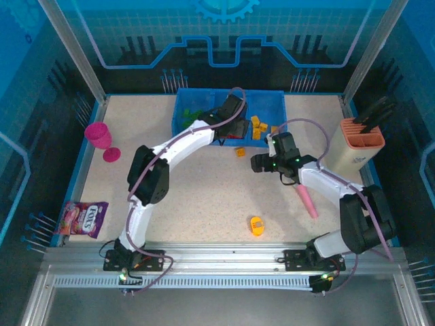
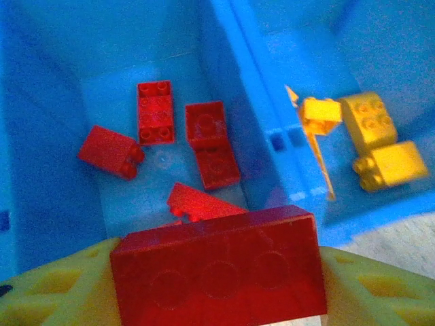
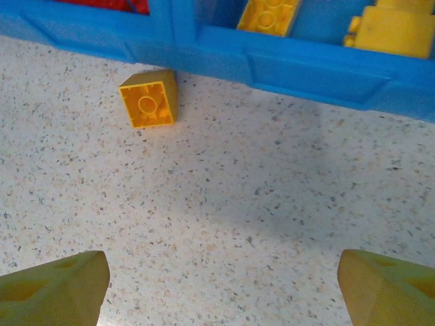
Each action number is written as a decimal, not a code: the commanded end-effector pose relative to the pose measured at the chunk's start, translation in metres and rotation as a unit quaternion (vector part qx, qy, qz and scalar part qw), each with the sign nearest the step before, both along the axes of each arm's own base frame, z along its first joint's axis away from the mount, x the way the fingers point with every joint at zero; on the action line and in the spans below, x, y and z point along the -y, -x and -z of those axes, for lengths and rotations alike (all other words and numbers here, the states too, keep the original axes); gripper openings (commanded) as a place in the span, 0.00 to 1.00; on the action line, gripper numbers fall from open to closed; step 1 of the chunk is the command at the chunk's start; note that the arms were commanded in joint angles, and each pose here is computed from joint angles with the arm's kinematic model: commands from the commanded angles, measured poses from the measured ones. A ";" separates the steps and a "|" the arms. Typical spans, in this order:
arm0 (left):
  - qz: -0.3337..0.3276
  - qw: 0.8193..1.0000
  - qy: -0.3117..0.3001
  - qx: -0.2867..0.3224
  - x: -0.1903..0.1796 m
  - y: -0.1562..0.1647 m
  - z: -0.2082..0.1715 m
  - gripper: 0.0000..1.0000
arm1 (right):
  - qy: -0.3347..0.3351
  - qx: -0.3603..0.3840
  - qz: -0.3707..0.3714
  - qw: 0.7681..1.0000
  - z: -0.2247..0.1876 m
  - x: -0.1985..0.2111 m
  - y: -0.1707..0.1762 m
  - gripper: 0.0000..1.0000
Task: Sort the legos into containers by color
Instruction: Place the lego in the container, then pick up the lego from the center of the table, then place the lego in the container.
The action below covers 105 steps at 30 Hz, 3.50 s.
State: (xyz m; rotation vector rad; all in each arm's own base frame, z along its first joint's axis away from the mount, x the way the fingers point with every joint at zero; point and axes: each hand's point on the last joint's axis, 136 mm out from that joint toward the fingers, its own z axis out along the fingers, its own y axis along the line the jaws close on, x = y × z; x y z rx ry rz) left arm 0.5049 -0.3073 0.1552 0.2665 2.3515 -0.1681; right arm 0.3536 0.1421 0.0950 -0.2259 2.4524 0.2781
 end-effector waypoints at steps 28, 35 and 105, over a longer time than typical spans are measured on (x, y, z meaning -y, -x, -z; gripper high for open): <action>0.005 0.997 0.051 0.058 -0.015 -0.025 -0.058 0.78 | 0.057 0.025 -0.083 0.995 0.047 -0.090 -0.059 0.81; 0.019 0.995 0.060 0.072 -0.021 0.001 -0.090 0.79 | 0.068 0.009 -0.059 0.996 0.063 -0.086 -0.066 0.79; -0.057 0.997 0.045 -0.015 -0.152 0.209 -0.061 0.82 | 0.017 0.026 0.046 0.998 -0.024 -0.003 -0.182 0.43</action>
